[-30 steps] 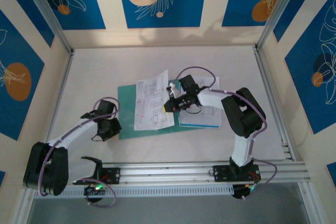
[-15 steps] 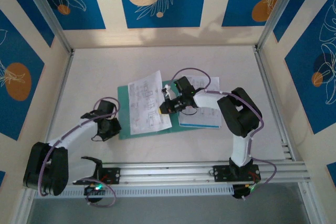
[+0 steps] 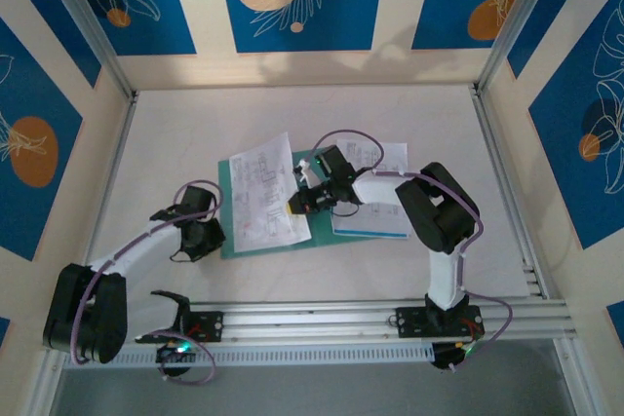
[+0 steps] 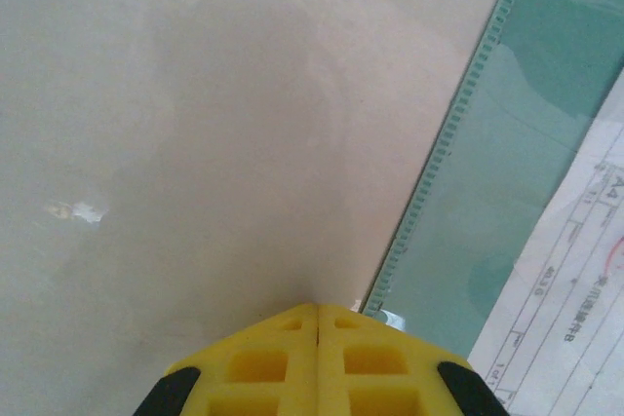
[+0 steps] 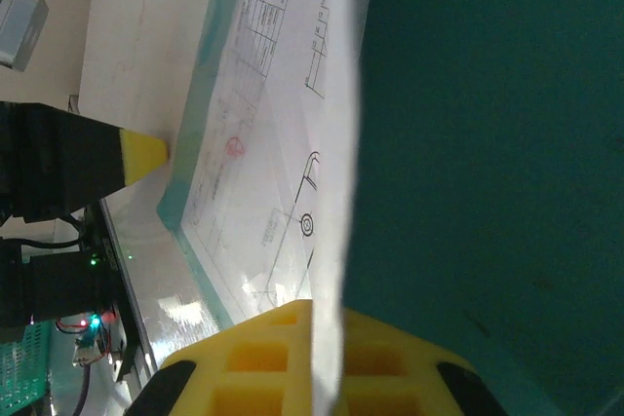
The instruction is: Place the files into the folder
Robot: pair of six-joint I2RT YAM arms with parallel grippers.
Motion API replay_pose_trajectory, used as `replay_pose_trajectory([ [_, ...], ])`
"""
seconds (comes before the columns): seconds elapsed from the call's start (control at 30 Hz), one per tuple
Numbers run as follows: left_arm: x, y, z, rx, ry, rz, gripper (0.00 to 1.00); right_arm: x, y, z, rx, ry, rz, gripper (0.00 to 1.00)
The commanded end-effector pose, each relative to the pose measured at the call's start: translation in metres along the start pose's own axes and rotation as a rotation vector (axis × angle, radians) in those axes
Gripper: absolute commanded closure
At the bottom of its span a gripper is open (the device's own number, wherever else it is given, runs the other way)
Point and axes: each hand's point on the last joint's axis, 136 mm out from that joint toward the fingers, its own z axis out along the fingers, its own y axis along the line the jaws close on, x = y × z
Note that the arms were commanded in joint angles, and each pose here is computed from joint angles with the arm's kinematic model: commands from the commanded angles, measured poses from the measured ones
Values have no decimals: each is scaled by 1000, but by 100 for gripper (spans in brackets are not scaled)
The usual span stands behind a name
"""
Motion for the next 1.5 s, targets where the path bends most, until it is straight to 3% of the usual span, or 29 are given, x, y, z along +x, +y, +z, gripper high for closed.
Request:
replay_pose_trajectory([
  [0.0, 2, 6, 3, -8, 7, -4, 100, -1, 2, 10, -14, 11, 7, 100],
  [1.47, 3, 4, 5, 5, 12, -7, 100, 8, -6, 21, 54, -35, 97, 100],
])
